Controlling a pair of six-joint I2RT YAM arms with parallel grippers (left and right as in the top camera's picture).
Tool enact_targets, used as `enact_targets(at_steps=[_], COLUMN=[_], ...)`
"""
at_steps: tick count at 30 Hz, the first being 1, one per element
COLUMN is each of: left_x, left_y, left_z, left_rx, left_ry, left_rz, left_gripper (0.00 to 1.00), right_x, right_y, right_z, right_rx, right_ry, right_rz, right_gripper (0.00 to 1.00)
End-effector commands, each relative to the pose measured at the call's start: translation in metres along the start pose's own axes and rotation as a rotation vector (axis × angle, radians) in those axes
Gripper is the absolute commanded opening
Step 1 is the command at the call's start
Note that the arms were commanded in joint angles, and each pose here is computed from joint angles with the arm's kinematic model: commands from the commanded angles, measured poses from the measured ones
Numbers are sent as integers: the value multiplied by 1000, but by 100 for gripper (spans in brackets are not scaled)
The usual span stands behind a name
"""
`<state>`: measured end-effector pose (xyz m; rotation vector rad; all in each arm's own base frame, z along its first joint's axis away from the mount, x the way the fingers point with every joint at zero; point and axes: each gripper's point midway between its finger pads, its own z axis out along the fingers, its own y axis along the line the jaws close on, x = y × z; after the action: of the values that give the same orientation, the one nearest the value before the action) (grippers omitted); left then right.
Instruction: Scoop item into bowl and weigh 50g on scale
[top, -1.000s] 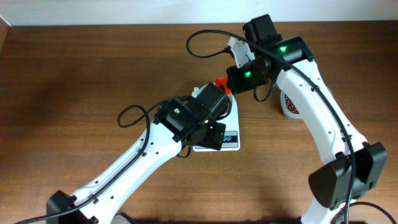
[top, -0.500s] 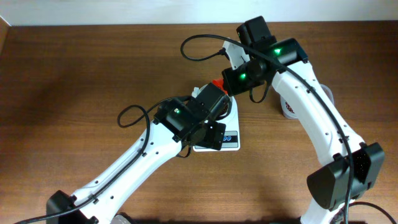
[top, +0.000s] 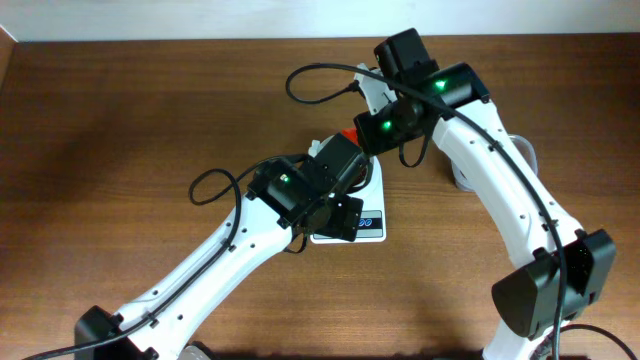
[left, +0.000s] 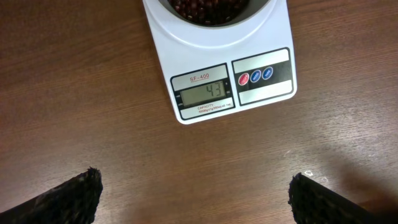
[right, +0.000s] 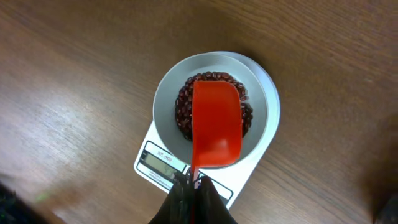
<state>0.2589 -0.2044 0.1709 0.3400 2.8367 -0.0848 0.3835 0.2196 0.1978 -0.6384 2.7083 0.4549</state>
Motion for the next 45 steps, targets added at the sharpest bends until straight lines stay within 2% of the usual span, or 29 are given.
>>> enact_targets(at_steps=[1,45], left_x=[1,1], left_y=[-1,-1], left_z=[1,1], left_rx=[2,2], left_ry=[2,2], left_rz=[-10,-10], left_gripper=[99,99], right_x=[-5,-12], right_y=[3,3], right_z=[3,3], right_rx=[8,10], right_ry=[-6,-34], right_rz=[-21,4], right_gripper=[4,4])
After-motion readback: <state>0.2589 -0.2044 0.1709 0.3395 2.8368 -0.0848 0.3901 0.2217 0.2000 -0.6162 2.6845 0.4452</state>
